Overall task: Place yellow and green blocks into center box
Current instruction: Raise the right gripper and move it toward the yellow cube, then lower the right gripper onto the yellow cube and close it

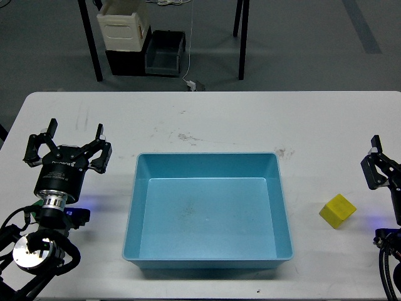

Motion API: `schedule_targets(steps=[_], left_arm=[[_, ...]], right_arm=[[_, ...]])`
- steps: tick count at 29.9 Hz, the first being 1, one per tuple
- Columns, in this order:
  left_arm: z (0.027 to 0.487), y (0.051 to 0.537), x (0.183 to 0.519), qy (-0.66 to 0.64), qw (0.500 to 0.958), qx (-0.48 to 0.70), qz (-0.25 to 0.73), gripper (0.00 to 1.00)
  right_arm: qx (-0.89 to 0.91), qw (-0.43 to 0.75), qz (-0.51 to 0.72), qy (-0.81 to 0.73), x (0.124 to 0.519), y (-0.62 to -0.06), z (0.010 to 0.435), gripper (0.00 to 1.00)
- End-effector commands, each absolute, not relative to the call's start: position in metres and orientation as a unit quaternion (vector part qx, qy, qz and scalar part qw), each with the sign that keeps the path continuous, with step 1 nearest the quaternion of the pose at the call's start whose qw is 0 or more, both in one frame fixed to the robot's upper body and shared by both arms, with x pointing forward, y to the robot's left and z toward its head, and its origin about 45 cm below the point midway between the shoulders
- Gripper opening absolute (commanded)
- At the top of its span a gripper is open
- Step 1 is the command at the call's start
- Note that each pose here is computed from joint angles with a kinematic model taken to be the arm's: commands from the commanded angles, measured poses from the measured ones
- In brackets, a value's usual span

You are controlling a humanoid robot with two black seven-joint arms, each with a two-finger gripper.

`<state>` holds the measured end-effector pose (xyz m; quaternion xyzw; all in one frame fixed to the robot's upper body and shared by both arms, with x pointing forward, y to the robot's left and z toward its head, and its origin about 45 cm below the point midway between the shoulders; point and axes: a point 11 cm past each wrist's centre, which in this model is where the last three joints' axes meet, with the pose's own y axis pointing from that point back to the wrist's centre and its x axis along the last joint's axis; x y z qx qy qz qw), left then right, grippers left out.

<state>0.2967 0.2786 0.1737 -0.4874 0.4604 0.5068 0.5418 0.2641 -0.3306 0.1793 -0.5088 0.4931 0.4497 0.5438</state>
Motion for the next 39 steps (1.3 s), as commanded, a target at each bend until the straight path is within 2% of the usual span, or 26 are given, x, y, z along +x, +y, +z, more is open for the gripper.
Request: schedule_targets(steps=[1,8,12,19,27,30,33,39], left_arm=[[0.173,0.278,0.297,0.461,0.540,-0.488,0.508,1.00],[0.173,0.279,0.298,0.460,0.540,-0.489,0.508,1.00],[0.171,0.279,0.297,0.460,0.539,-0.488,0.511,1.00],[0.171,0.279,0.297,0.460,0.538,-0.488,0.510,1.00],[0.171,0.280,0.297,0.460,0.536,-0.488,0.512,1.00],[0.170,0.278,0.297,0.462,0.534,-0.489,0.511,1.00],[0.168,0.274,0.297,0.466,0.530,-0.493,0.509,1.00],[0.168,0.272,0.297,0.468,0.528,-0.494,0.508,1.00]], right_arm=[[-0.499,0.552,0.450,0.494,0.261,-0.329,0.175,1.00],[-0.539,0.536,0.393,0.518,0.267,-0.355,0.190,1.00],[-0.688,0.366,0.232,0.582,0.299,-0.380,0.231,1.00],[-0.816,0.027,-0.084,0.571,0.344,-0.360,0.286,1.00],[-0.769,-0.371,-0.376,0.362,0.362,-0.329,0.273,1.00],[-0.743,-0.423,-0.448,0.262,0.358,-0.330,0.276,1.00],[-0.751,-0.423,-0.473,0.183,0.348,-0.331,0.278,1.00],[-0.744,-0.488,-0.451,0.074,0.318,-0.371,0.277,1.00]])
